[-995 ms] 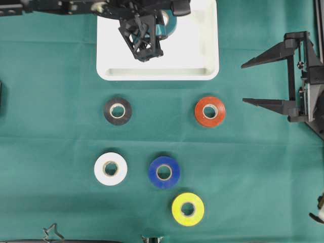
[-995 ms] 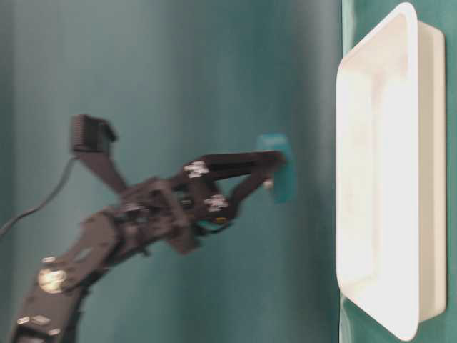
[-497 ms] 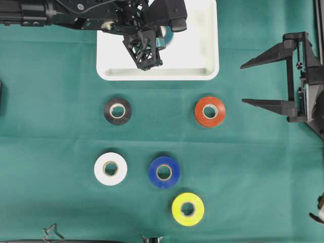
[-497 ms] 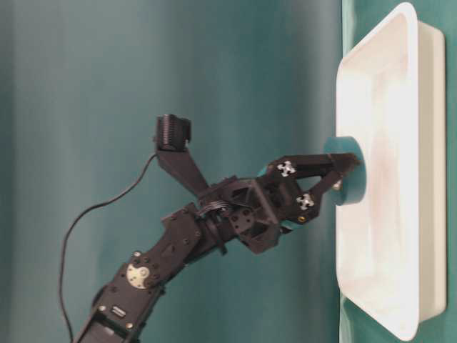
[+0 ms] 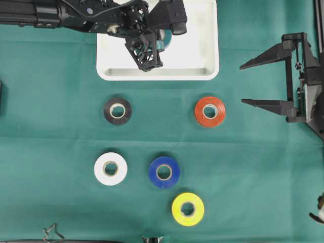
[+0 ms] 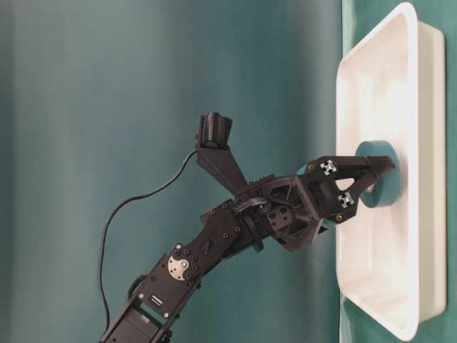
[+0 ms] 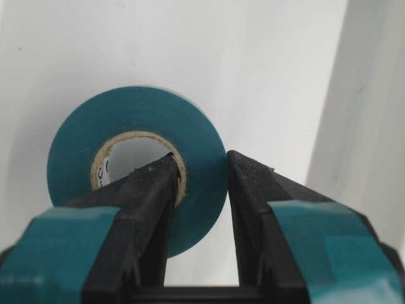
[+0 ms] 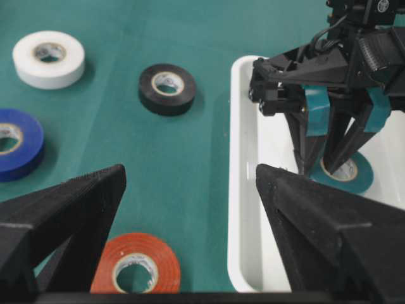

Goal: Pick up the tape from a random location and place it into the white case.
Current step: 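Lower the teal roll into the tray and open the left gripper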

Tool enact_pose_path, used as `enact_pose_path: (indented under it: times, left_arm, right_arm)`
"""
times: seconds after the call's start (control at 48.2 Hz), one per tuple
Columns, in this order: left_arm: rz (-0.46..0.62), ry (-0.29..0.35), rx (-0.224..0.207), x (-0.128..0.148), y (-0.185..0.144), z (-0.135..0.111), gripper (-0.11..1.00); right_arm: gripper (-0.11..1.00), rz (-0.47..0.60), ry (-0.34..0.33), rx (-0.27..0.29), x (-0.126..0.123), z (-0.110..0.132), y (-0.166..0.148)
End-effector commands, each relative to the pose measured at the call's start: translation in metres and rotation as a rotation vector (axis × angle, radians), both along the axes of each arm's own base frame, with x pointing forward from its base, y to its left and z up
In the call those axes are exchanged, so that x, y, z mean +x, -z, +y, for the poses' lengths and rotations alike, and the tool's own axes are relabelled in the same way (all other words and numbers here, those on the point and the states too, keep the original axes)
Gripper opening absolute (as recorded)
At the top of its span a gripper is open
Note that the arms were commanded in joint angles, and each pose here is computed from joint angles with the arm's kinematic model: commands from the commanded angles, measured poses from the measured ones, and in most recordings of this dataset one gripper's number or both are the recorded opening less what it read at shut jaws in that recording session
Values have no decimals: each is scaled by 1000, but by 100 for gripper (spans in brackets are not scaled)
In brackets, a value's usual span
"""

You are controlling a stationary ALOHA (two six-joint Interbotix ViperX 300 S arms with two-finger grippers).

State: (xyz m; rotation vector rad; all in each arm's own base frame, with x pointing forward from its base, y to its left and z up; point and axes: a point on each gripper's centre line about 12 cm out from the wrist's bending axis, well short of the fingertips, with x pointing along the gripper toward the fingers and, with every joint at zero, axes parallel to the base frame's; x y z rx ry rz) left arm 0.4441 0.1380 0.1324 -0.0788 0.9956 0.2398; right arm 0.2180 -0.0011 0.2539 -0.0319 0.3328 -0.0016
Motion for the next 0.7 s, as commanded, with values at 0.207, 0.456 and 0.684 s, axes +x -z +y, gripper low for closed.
enact_pose_path:
  times: [0.207, 0.456, 0.684]
  left_arm:
    - [-35, 7, 13, 4, -16, 0, 24]
    - [-38, 2, 12, 4, -18, 1, 92]
    - [-33, -4, 8, 2, -21, 1, 97]
  right_arm:
    - [92, -21, 2, 1, 4, 0, -9]
    - [92, -21, 0, 1, 4, 0, -9]
    - [92, -21, 2, 1, 4, 0, -9]
